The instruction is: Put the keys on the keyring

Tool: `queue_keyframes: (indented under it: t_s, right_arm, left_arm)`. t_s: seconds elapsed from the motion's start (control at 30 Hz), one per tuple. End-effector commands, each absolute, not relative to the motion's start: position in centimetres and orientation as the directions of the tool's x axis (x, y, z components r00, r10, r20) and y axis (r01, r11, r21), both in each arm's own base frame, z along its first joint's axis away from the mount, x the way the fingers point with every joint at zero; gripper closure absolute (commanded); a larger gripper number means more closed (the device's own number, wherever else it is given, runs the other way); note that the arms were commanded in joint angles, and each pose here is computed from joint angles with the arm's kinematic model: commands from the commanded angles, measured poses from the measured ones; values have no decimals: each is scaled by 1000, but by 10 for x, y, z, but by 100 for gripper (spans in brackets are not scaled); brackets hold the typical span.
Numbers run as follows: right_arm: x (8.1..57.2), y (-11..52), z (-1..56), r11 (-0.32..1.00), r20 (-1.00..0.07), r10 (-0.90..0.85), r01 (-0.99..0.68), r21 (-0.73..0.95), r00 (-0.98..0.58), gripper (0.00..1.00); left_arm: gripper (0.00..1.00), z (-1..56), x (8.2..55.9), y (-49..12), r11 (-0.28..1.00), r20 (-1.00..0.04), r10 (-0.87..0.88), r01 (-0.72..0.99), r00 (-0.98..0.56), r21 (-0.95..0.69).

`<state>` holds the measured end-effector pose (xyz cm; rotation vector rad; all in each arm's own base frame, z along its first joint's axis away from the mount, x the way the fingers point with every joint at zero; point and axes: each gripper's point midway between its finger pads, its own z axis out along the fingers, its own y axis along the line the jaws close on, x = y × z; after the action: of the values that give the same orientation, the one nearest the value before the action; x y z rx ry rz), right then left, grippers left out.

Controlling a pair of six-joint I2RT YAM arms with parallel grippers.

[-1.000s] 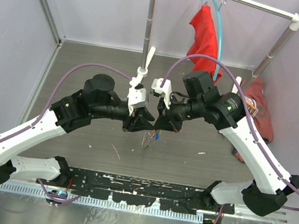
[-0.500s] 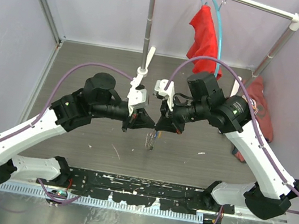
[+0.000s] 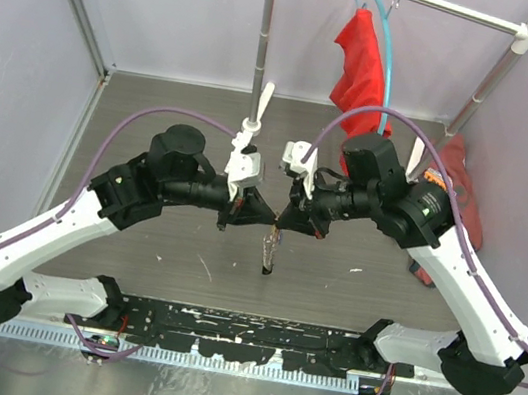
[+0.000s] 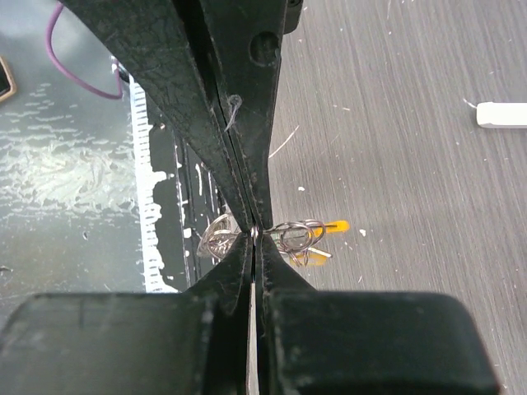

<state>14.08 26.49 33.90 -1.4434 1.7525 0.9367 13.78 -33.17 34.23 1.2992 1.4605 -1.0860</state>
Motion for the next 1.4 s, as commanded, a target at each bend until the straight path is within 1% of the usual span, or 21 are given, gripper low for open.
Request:
queue_keyframes:
  t_s: [0.0, 0.03, 0.1, 0.13, 0.2, 0.3, 0.4, 0.63, 0.8, 0.87, 0.9, 0.97, 1.0, 1.03, 1.1, 1.2, 1.3, 1.37]
  right_arm:
    - [141, 275, 397, 122, -952, -302, -993, 5, -41, 97]
    - [142, 276, 400, 128, -956, -289, -992, 2, -40, 95]
    - [143, 276, 405, 143, -964, -265, -990, -4, -34, 82]
    - [144, 277, 407, 149, -967, -253, -989, -6, -32, 79]
    - [144, 277, 412, 153, -973, -228, -988, -10, -25, 77]
    - [146, 275, 419, 176, -980, -200, -984, -24, -12, 66]
    - [146, 272, 424, 195, -984, -177, -980, -42, 7, 61]
    - [139, 273, 421, 160, -985, -173, -987, -35, 7, 59]
    - [141, 270, 422, 183, -985, -170, -982, -37, 6, 58]
    - [154, 264, 429, 282, -990, -140, -959, -31, -9, 54]
    - [160, 261, 436, 336, -995, -100, -942, -20, -15, 50]
    - [168, 251, 454, 432, -999, 14, -901, 33, -29, 44]
    - [167, 247, 462, 453, -997, 68, -890, 57, -29, 42]
    - [164, 245, 471, 452, -992, 118, -888, 86, -36, 41]
    - [153, 246, 483, 402, -981, 183, -907, 128, -58, 40]
    - [143, 258, 485, 321, -970, 198, -926, 199, -140, 40]
    - [145, 264, 479, 304, -959, 198, -918, 256, -202, 46]
    - [145, 267, 476, 294, -956, 192, -916, 273, -224, 46]
  left_arm:
    - [100, 364, 139, -328, 112, -985, 161, 993, -66, -48]
    - [100, 367, 140, -327, 122, -987, 146, 991, -65, -47]
    - [100, 372, 140, -325, 137, -991, 114, 990, -62, -46]
    - [100, 375, 140, -324, 143, -993, 98, 989, -61, -47]
    - [100, 382, 139, -321, 154, -997, 62, 987, -53, -43]
    - [100, 390, 138, -319, 166, -999, 10, 985, -49, -47]
    - [100, 400, 137, -317, 175, -998, -51, 984, -38, -46]
    - [100, 418, 135, -313, 175, -986, -166, 984, 4, -26]
    - [100, 428, 131, -309, 170, -980, -196, 985, 26, -7]
    - [100, 431, 129, -305, 176, -979, -201, 984, 37, 1]
    - [100, 433, 129, -303, 182, -978, -205, 983, 39, 1]
    - [100, 435, 128, -300, 189, -976, -214, 982, 38, -3]
    - [100, 435, 128, -299, 193, -976, -216, 981, 37, -5]
    - [100, 434, 129, -298, 203, -976, -216, 979, 37, -8]
    - [100, 434, 131, -295, 223, -975, -221, 975, 40, -11]
    - [100, 437, 133, -293, 241, -972, -231, 970, 49, -8]
    - [100, 439, 133, -293, 241, -970, -237, 970, 52, -7]
    - [100, 439, 133, -293, 242, -970, -238, 970, 51, -9]
